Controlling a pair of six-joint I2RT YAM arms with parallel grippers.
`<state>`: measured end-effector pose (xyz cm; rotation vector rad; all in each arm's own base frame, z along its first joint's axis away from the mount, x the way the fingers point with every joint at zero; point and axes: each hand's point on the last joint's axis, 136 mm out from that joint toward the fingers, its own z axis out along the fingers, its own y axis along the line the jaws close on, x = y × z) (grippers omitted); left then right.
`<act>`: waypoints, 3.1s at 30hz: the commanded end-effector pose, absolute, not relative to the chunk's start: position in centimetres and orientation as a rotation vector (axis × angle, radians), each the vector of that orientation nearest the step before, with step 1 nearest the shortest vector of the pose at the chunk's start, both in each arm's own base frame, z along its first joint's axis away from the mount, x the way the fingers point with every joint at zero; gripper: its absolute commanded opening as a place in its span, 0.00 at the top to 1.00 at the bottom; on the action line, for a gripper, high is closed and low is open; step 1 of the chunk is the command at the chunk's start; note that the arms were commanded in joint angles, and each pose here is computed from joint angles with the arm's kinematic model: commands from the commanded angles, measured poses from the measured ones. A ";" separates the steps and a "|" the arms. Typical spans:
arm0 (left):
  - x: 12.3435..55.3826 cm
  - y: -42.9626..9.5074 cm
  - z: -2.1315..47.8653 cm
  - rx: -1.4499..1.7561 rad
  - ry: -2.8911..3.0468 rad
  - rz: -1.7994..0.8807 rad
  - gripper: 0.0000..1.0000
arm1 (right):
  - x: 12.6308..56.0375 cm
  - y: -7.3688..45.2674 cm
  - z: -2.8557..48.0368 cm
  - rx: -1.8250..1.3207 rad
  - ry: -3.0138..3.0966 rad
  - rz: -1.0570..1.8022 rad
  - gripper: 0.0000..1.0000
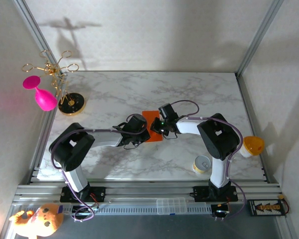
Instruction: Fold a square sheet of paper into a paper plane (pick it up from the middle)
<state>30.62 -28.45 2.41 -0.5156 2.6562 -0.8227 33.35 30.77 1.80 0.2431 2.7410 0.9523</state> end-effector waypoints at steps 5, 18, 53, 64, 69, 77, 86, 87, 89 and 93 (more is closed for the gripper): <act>30.8 -27.9 1.6 -0.520 2.667 -0.743 0.92 | 31.8 28.0 -1.7 0.334 2.850 0.792 0.99; 30.8 -27.7 1.1 -0.521 2.678 -0.728 0.92 | 31.8 27.9 -1.8 0.336 2.853 0.789 0.99; 29.8 -27.2 0.3 -0.519 2.723 -0.700 0.99 | 30.9 31.4 2.2 0.079 2.768 1.032 0.99; 31.0 -29.2 4.5 -0.450 2.609 -0.891 0.94 | 30.5 28.9 -0.7 0.193 2.842 0.890 0.99; 31.3 -28.3 3.6 -0.472 2.620 -0.808 0.93 | 30.5 28.8 -0.9 0.207 2.843 0.886 0.99; 30.3 -26.4 0.4 -0.533 2.696 -0.668 0.97 | 30.5 28.9 -0.6 0.206 2.834 0.898 0.99; 29.3 -25.0 -0.7 -0.597 2.711 -0.617 1.00 | 32.4 28.9 1.3 0.192 2.754 0.938 0.99; 29.1 -25.0 -0.9 -0.601 2.717 -0.618 1.00 | 32.7 28.7 1.4 0.195 2.749 0.937 0.99; 28.8 -24.9 -1.1 -0.608 2.726 -0.620 1.00 | 33.3 28.4 1.5 0.199 2.735 0.940 0.99; 28.4 -24.8 -1.3 -0.610 2.738 -0.620 1.00 | 34.4 27.4 1.7 0.225 2.712 0.940 0.99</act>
